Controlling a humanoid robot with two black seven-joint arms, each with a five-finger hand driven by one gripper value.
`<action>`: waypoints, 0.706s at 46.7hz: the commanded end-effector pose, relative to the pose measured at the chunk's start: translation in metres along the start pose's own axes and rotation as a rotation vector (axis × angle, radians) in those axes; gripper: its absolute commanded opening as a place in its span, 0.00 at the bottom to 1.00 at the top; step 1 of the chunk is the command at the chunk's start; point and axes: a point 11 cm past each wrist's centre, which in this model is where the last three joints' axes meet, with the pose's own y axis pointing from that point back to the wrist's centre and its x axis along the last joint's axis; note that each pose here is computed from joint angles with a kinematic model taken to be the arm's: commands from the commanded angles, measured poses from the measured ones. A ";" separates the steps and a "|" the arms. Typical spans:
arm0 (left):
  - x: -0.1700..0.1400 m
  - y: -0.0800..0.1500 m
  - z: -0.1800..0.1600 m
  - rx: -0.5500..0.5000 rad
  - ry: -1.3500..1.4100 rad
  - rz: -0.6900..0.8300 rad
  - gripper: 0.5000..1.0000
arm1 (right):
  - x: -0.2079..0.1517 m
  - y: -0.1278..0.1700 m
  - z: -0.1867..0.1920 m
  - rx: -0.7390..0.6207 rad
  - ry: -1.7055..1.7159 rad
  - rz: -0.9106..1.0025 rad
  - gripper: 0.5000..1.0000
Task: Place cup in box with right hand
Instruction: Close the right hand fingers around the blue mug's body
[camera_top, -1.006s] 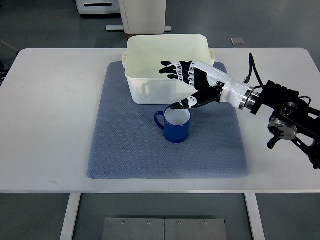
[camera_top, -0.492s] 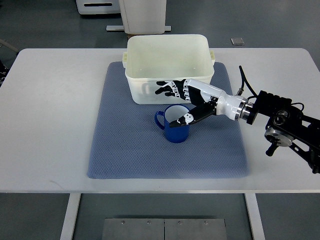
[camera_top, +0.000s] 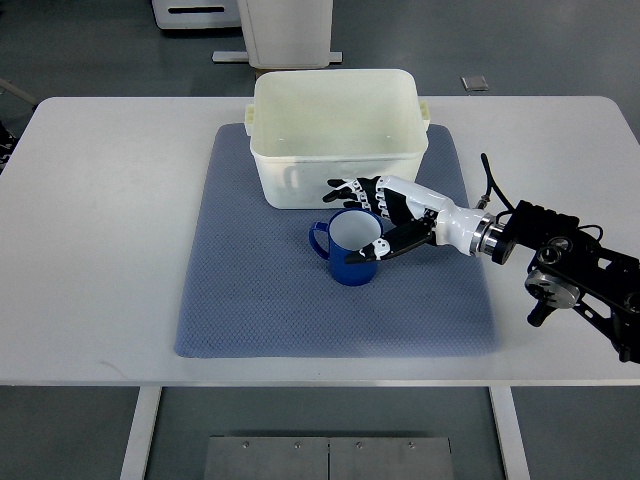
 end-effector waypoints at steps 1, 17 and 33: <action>0.000 0.000 0.000 0.000 0.001 0.000 1.00 | -0.002 0.000 0.005 -0.008 -0.010 0.002 1.00; 0.000 0.000 0.000 0.000 -0.001 0.000 1.00 | 0.007 0.000 0.017 -0.057 -0.016 0.047 1.00; 0.000 0.000 0.000 0.000 -0.001 0.000 1.00 | 0.001 -0.002 0.023 -0.072 -0.029 0.047 1.00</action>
